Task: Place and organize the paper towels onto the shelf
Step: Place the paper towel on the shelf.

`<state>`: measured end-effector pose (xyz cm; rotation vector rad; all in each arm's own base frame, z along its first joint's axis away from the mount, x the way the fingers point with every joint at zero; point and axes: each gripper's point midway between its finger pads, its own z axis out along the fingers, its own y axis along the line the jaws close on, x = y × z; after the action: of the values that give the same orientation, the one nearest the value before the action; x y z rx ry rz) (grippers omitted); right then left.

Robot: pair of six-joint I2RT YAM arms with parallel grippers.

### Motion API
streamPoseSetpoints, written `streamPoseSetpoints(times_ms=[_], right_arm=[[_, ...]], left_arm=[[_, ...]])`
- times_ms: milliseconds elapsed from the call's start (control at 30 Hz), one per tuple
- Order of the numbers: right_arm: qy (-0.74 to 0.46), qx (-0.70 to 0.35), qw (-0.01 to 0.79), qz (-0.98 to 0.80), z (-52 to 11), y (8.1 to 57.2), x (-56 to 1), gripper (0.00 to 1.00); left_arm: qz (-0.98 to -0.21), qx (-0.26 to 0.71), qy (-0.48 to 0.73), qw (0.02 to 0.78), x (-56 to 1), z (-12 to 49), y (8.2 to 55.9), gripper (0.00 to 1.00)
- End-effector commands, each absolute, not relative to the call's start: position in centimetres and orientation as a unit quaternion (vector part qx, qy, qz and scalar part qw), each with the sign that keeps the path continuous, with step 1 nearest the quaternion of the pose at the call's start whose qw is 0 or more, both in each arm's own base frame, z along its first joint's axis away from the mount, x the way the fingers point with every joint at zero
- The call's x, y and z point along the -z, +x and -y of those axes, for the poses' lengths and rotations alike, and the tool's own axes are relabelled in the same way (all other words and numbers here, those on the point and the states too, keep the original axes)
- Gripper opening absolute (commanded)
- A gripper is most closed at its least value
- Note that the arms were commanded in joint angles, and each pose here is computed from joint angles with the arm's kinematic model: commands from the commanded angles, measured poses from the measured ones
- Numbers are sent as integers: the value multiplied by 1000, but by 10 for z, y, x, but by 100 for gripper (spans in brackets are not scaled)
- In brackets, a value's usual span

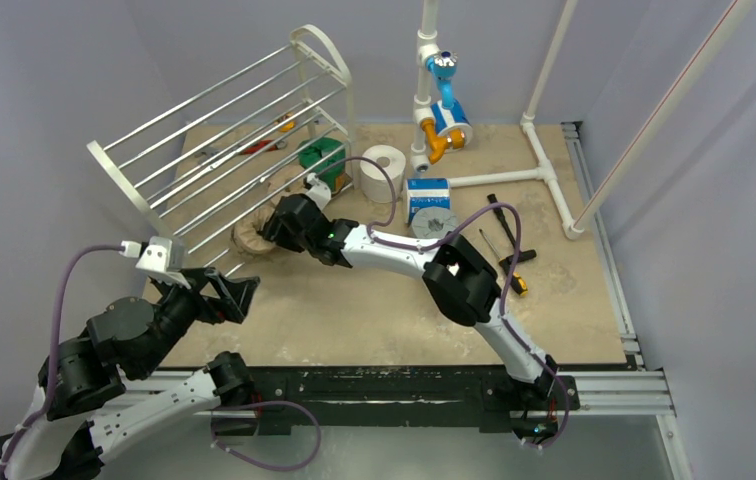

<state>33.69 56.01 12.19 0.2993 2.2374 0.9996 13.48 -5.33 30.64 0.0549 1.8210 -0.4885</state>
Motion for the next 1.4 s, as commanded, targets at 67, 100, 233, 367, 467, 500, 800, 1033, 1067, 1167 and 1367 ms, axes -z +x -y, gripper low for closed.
streamPoseSetpoints(times_ms=[67, 100, 233, 367, 467, 500, 800, 1033, 1067, 1167, 1367], right_arm=[[148, -432, 350, -818, -570, 345, -171, 51], [148, -431, 350, -818, -570, 345, -171, 52], [146, -432, 351, -818, -568, 344, -175, 57], [144, -431, 351, -819, -565, 342, -177, 60], [139, -431, 351, -820, -562, 340, -179, 63], [135, -431, 350, -821, -561, 338, -177, 64], [106, -446, 358, -813, -554, 329, -195, 74], [87, -453, 356, -813, -556, 323, -199, 76], [83, -454, 355, -813, -557, 323, -200, 76], [72, -456, 357, -812, -556, 321, -201, 76], [41, -466, 364, -806, -553, 312, -211, 77]], left_arm=[[-775, 221, 13, 592, -312, 51, 133, 100], [-775, 222, 13, 592, -312, 51, 133, 100], [-776, 221, 14, 591, -311, 53, 134, 100], [-777, 221, 15, 590, -311, 55, 135, 100], [-777, 222, 16, 589, -311, 56, 135, 100], [-777, 222, 17, 589, -312, 56, 135, 100], [-777, 228, 19, 587, -313, 62, 136, 100], [-778, 228, 20, 585, -313, 66, 138, 100], [-778, 228, 20, 584, -313, 66, 138, 100], [-779, 229, 20, 584, -313, 67, 139, 100], [-780, 226, 20, 583, -313, 68, 140, 100]])
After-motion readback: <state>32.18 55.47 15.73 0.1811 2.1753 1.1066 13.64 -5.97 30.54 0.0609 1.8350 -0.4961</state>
